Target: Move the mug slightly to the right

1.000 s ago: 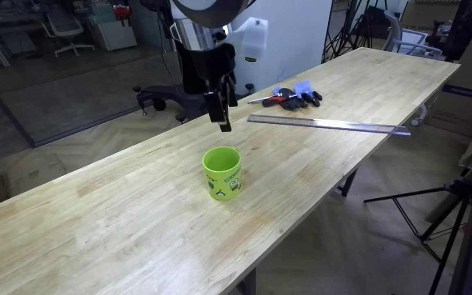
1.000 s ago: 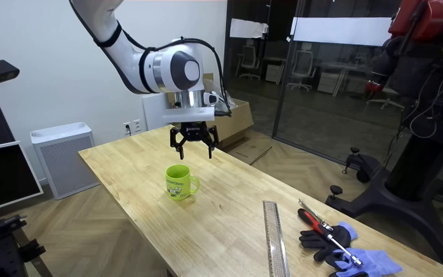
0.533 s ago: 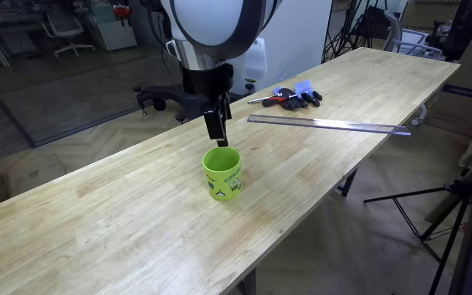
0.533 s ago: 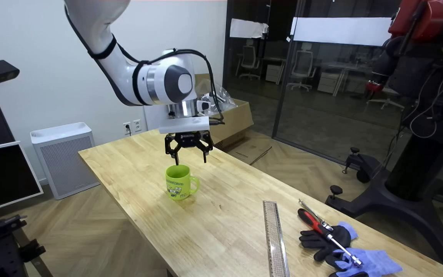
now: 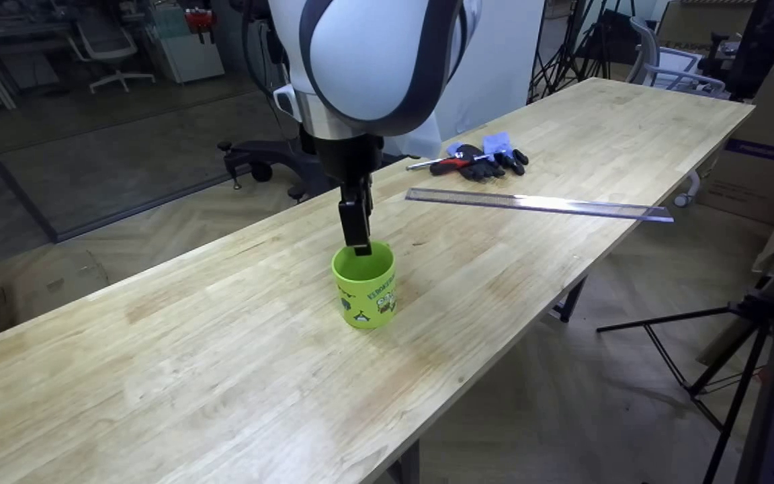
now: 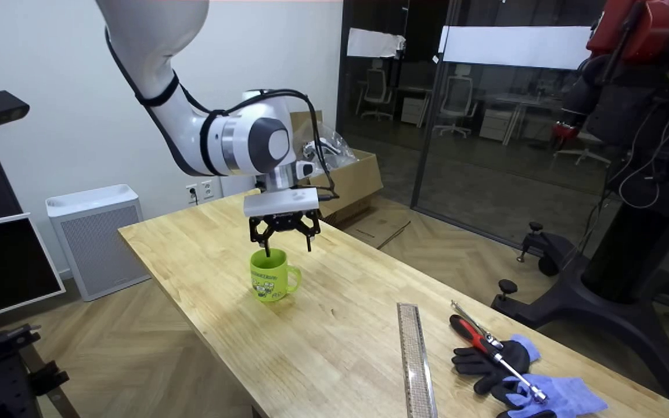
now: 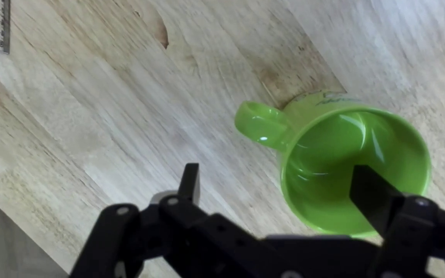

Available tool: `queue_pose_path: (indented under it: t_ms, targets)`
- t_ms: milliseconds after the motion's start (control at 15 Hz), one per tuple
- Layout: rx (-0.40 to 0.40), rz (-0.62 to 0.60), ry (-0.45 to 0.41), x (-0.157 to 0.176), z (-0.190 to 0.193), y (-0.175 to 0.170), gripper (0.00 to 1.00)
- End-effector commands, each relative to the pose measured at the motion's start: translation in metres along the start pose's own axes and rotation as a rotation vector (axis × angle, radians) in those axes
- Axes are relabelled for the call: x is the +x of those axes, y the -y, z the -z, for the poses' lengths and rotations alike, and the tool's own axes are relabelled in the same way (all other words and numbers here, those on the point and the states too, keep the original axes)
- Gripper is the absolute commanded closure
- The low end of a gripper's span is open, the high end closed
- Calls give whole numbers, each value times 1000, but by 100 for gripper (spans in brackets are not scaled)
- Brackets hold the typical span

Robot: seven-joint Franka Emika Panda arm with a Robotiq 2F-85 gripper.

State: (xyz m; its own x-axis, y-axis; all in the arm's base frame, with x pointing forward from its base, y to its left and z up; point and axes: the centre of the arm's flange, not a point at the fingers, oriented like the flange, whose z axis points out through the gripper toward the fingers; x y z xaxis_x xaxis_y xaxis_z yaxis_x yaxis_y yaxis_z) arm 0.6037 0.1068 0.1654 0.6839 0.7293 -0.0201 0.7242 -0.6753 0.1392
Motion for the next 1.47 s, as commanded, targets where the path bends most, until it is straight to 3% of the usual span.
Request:
queue_pose_path:
  t_ms: [0, 67, 133, 267, 867, 1000, 1200, 1267, 1333, 1400]
  targets:
    - [11, 38, -24, -4, -12, -2, 0]
    - [15, 48, -21, -4, -16, -3, 0]
    - [18, 57, -21, -5, -20, -3, 25]
    - [25, 81, -18, -5, -27, -4, 33]
    - [19, 193, 5, 8, -35, -3, 96]
    - [15, 230, 7, 13, -34, 0, 100]
    - [19, 297, 14, 21, -31, 5, 98]
    - [24, 249, -1, 13, -30, 10, 98]
    - [25, 253, -2, 13, -30, 11, 90]
    - [25, 252, -2, 13, -30, 10, 90]
